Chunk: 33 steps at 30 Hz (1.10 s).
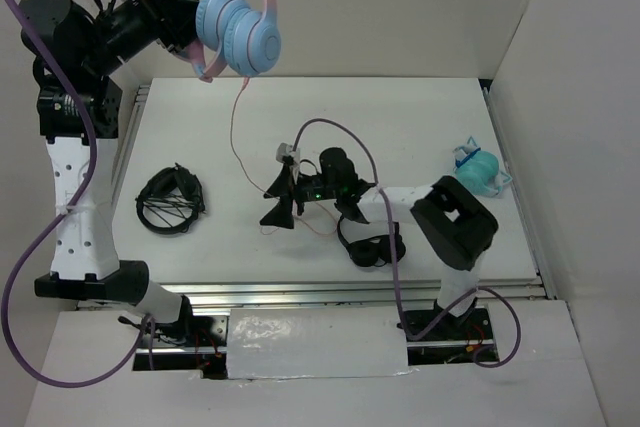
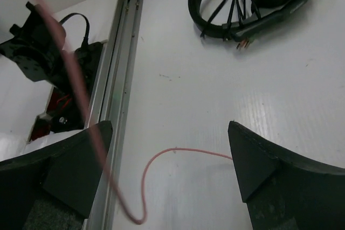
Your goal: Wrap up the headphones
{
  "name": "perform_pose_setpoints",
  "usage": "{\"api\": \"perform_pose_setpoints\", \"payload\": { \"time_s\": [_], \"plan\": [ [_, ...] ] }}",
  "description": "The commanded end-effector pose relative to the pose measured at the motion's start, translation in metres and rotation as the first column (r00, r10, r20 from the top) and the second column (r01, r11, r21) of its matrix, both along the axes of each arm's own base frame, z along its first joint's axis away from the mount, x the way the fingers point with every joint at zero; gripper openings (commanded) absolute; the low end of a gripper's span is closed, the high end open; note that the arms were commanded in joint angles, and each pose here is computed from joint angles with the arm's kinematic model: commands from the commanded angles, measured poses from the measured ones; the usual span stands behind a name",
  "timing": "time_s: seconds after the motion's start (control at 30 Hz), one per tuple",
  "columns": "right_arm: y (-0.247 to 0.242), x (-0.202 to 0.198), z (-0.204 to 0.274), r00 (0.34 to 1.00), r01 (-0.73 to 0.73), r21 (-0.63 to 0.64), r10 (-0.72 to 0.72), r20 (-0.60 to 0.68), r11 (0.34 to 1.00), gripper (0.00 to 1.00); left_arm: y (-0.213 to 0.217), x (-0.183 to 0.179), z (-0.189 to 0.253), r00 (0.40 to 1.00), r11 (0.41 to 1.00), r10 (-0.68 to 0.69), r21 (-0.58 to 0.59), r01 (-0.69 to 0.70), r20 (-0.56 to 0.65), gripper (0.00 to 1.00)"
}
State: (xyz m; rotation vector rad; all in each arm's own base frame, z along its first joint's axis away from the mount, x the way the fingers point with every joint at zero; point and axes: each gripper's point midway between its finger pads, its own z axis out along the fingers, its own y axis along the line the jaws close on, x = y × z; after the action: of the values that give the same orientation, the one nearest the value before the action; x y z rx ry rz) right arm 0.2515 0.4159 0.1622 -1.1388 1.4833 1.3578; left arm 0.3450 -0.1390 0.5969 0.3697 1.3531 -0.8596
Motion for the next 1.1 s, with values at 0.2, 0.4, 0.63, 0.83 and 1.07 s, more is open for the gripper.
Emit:
{"api": "perform_pose_setpoints", "payload": {
  "time_s": [0.2,0.4,0.63,0.83,1.07],
  "plan": [
    [-0.022,0.076,0.032,0.977,0.179,0.146,-0.159,-0.141,0.973,0.15,-0.009,-0.049,0.005,0.965,0.971,-0.236,0.076,0.229,0.115,0.00],
    [-0.107,0.157,0.056,0.860,0.498,-0.026,-0.497,-0.118,0.867,0.00,-0.040,-0.060,-0.074,0.941,0.930,-0.332,0.192,0.315,0.068,0.00],
    [-0.168,0.206,0.119,0.723,0.688,-0.189,-0.685,0.090,0.701,0.00,-0.084,-0.067,-0.218,0.928,0.873,-0.364,0.318,0.371,-0.081,0.00],
    [-0.189,0.212,0.180,0.665,0.746,-0.153,-0.718,0.204,0.648,0.00,-0.105,-0.064,-0.305,0.952,0.849,-0.232,0.435,0.299,-0.202,0.00],
    [-0.188,0.173,0.223,0.621,0.775,-0.086,-0.730,0.286,0.626,0.00,-0.101,-0.037,-0.367,0.911,0.848,-0.005,0.482,0.222,-0.411,0.00]
  ]
}}
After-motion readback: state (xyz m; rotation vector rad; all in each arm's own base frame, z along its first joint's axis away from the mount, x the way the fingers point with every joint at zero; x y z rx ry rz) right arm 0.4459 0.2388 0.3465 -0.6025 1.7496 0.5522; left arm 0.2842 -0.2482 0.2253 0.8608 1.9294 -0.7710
